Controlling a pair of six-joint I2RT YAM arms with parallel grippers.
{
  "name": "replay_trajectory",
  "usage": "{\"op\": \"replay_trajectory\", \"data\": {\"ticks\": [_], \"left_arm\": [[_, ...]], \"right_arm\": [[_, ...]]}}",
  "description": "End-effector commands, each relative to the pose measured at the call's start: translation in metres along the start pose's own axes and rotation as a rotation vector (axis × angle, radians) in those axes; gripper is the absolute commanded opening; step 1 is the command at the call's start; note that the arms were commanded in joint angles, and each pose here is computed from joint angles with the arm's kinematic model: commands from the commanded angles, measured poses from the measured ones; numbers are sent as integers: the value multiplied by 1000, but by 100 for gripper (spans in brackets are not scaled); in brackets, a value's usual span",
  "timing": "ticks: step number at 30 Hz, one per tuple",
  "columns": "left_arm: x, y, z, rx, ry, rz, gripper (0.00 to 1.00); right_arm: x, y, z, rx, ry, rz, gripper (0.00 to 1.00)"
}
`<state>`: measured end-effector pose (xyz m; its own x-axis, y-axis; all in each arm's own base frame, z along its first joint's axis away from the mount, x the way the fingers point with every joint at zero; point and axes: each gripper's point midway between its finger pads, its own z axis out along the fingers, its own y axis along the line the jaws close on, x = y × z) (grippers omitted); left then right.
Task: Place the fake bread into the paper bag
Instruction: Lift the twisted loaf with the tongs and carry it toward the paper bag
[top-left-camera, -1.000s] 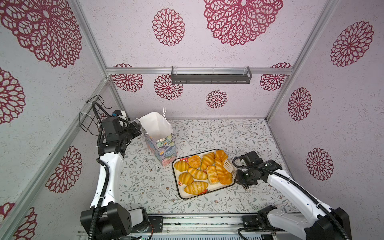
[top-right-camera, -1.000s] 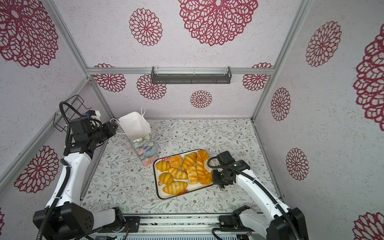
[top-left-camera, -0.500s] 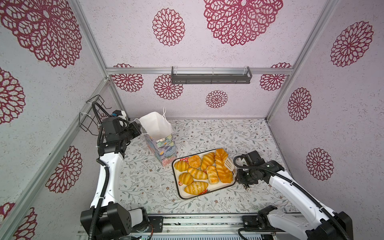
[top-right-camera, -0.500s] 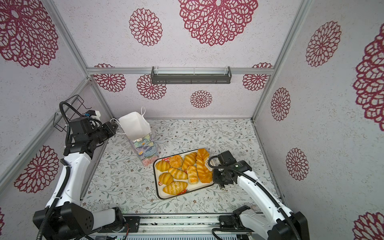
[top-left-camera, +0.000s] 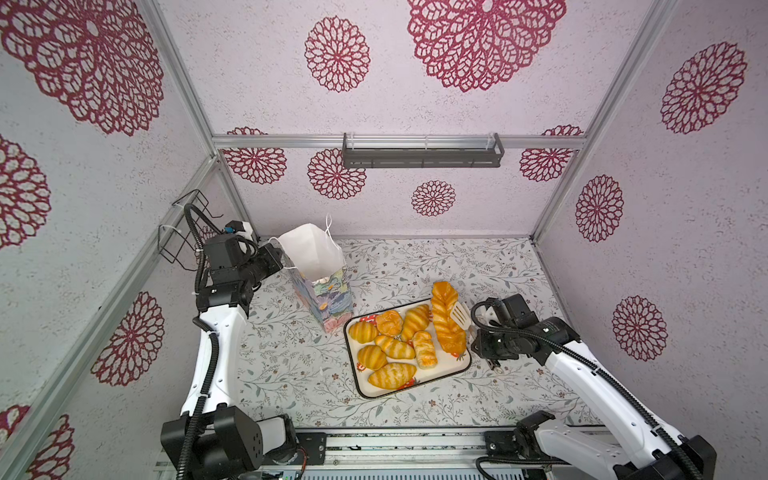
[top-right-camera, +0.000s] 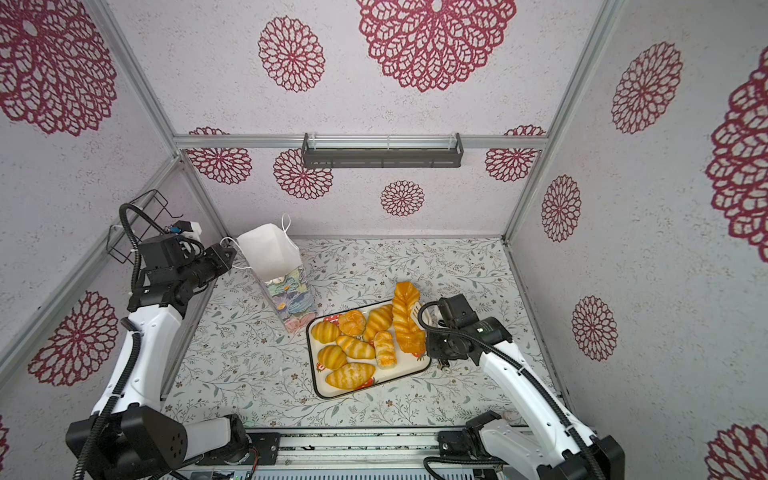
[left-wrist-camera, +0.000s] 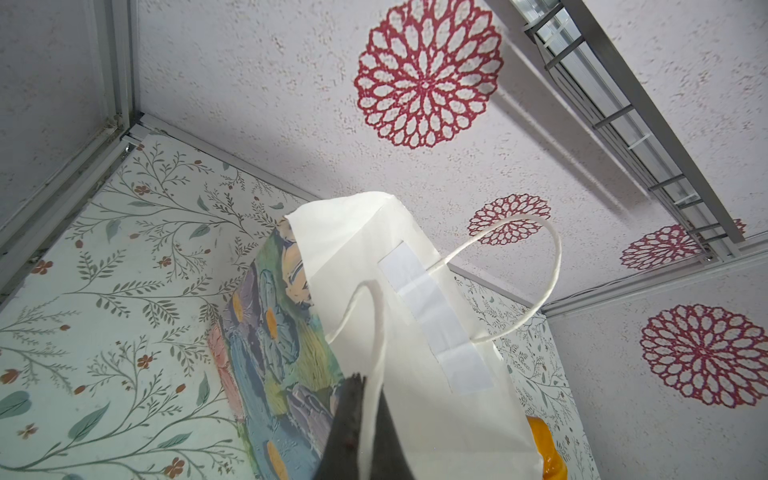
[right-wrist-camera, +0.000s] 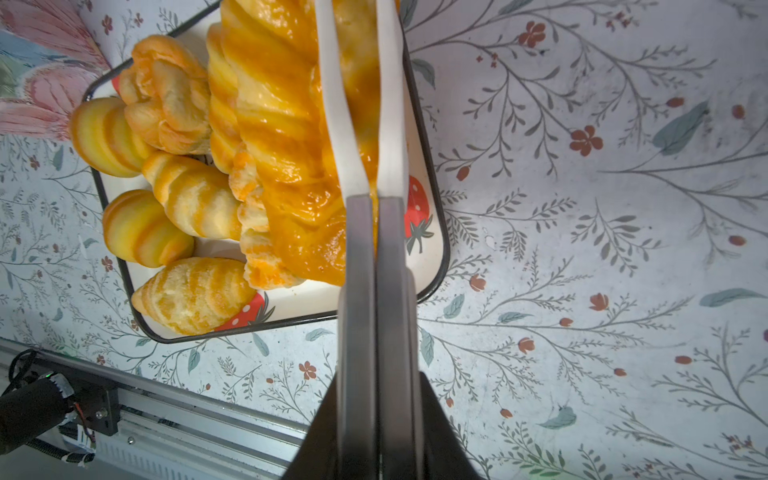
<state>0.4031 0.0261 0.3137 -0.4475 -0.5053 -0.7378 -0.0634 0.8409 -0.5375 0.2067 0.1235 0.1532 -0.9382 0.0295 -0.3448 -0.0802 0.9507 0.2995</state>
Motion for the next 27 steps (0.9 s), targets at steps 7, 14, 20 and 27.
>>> {"op": "replay_trajectory", "data": {"ticks": [7,14,20,27], "left_arm": [[-5,-4,-7,3,-29,18,0],[-14,1,-7,-19,-47,17,0],[-16,9,0,-66,-15,22,0],[-21,11,4,-83,-6,32,0]], "right_arm": [[-49,37,-35,-121,-169,-43,22],[-76,64,-51,-183,-227,-98,22],[-96,92,-61,-245,-282,-149,22],[-114,130,-79,-303,-331,-227,22]]}}
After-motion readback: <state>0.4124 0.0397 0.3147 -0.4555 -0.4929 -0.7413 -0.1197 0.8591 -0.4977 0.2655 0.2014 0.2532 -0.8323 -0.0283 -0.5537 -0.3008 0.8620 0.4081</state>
